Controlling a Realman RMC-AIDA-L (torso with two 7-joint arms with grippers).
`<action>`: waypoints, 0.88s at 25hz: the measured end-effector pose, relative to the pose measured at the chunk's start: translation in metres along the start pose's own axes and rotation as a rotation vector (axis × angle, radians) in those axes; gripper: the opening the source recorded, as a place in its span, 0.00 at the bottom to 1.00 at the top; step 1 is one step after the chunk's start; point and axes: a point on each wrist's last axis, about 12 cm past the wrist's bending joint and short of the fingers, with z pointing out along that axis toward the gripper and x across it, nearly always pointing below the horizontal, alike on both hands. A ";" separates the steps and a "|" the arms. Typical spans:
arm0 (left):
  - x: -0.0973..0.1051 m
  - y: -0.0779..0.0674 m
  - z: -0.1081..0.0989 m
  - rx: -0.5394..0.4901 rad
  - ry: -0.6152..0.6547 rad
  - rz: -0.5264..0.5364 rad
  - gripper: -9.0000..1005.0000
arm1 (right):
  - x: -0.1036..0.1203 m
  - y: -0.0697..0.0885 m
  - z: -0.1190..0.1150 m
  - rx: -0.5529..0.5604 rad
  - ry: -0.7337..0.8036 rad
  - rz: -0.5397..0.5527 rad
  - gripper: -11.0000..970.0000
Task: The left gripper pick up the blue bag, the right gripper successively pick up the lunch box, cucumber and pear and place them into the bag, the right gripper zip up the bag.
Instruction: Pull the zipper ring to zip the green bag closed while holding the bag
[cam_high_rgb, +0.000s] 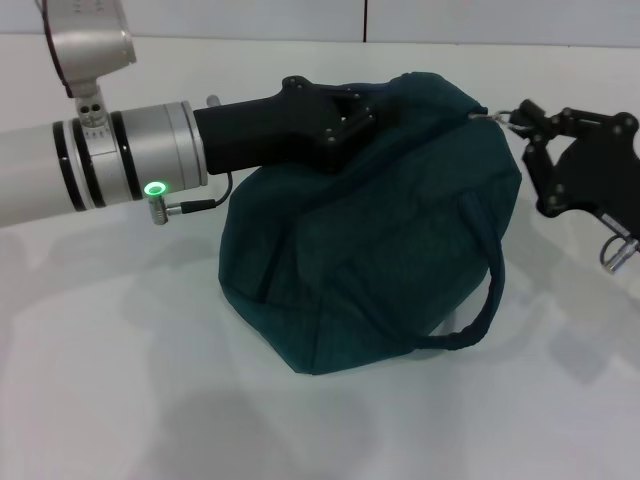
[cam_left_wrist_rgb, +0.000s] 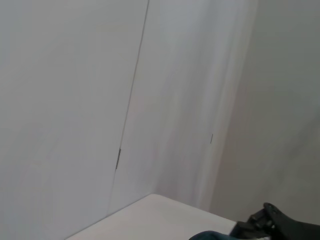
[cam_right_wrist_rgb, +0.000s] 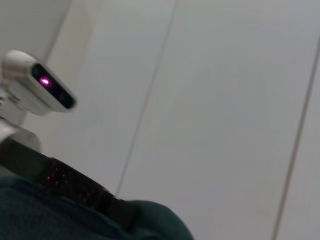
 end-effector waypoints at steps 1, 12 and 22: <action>0.000 0.000 0.000 -0.001 -0.001 0.000 0.06 | 0.001 -0.002 -0.001 0.015 0.007 0.005 0.05; -0.003 -0.005 0.002 0.066 0.014 0.030 0.06 | 0.009 -0.015 -0.013 0.142 0.042 0.059 0.07; -0.006 -0.005 0.005 0.078 0.010 0.034 0.06 | 0.015 -0.017 -0.008 0.130 0.094 0.109 0.08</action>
